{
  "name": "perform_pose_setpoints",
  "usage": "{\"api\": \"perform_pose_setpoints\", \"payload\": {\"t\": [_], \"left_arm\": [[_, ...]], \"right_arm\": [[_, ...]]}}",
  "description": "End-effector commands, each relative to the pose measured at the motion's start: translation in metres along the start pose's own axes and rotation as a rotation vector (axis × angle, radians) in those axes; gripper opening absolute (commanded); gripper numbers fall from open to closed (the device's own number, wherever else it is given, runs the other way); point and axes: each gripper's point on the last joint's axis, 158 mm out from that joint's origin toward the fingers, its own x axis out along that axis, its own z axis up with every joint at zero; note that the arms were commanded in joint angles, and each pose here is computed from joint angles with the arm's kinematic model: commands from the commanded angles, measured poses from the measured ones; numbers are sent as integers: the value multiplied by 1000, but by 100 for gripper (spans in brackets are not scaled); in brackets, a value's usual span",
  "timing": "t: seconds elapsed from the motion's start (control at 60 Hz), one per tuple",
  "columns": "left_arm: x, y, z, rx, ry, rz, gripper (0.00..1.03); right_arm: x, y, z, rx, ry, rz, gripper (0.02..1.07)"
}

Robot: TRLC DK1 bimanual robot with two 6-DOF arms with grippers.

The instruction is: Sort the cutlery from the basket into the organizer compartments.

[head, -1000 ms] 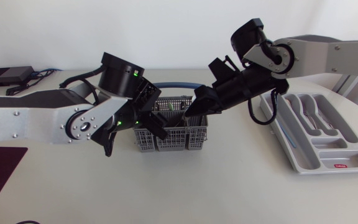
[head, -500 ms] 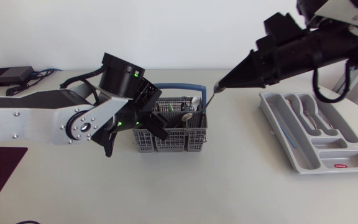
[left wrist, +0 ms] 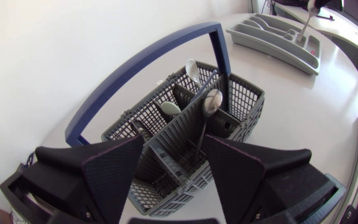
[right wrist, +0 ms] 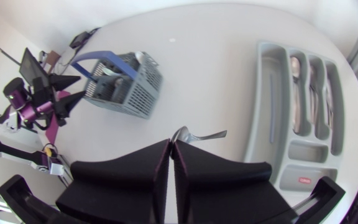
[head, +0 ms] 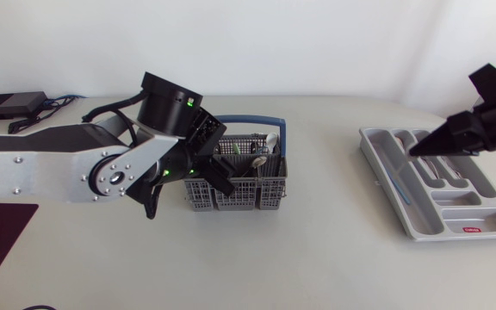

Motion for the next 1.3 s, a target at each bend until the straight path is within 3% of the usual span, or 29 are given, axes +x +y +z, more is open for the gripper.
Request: {"api": "perform_pose_setpoints", "payload": {"t": [0.0,0.333,0.583,1.167,1.233,1.283], "left_arm": [[-6,-7,0,24,-4,-17,68],[-9,-9,4,30,-5,-21,68],[-10,-8,5,30,-6,-21,68],[-12,-9,4,34,-4,-22,68],[-12,-9,3,34,-2,-23,68],[-13,-8,3,33,-3,-21,68]], "right_arm": [[-1,-31,-20,-12,20,-73,10],[-17,-147,-70,-21,66,-379,10],[-22,-192,-88,-38,88,-528,10],[24,-252,-127,63,174,-532,11],[29,-255,-129,67,182,-530,23],[32,-255,-129,73,181,-532,39]]}}
